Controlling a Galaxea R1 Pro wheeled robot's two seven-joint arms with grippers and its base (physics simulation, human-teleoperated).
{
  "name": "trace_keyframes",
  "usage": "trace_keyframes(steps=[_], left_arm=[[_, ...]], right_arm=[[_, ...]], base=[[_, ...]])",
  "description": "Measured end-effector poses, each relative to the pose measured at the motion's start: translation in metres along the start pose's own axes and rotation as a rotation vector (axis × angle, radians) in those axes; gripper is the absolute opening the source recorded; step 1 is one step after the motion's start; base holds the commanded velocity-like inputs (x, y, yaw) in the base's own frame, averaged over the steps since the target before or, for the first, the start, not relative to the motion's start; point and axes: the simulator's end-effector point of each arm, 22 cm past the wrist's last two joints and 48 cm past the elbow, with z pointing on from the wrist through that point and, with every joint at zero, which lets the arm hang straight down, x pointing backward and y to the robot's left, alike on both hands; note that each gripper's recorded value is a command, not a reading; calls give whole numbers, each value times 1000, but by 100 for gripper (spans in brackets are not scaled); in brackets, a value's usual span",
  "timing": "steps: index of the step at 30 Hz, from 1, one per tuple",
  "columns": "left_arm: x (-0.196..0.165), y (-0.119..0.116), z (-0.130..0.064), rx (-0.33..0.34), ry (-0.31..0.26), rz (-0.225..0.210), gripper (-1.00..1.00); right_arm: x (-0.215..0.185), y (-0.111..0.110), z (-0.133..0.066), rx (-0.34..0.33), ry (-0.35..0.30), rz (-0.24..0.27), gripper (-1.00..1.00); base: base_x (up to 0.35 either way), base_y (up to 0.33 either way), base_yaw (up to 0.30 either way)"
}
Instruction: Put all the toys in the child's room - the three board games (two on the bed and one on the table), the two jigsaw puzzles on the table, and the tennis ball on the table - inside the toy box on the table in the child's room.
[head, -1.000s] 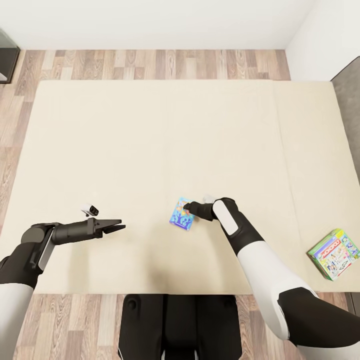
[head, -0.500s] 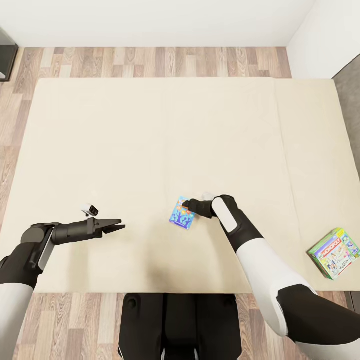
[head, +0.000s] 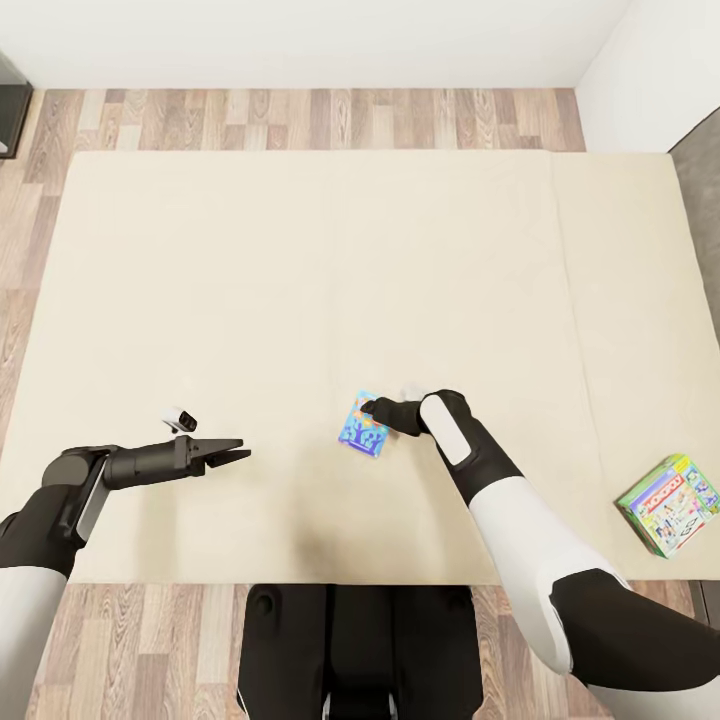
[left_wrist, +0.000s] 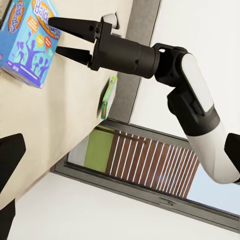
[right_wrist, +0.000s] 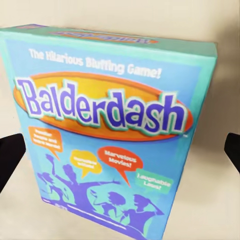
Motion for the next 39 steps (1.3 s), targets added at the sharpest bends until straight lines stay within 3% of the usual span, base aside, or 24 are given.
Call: trace_keyframes(steps=[17,27,39], left_arm=[[2,4,0,-2,1,-7,100],[1,4,-1,-2,-3,-7,100],[-4,4,-5,-1,-24,-6,100]], right_arm=[[2,3,3,-9,1,1,100],[6,10,4,-12,5,-41,100],[7,13,4,-15,7,-54,100]], base=[[0,0,0],[0,0,0],[0,0,0]])
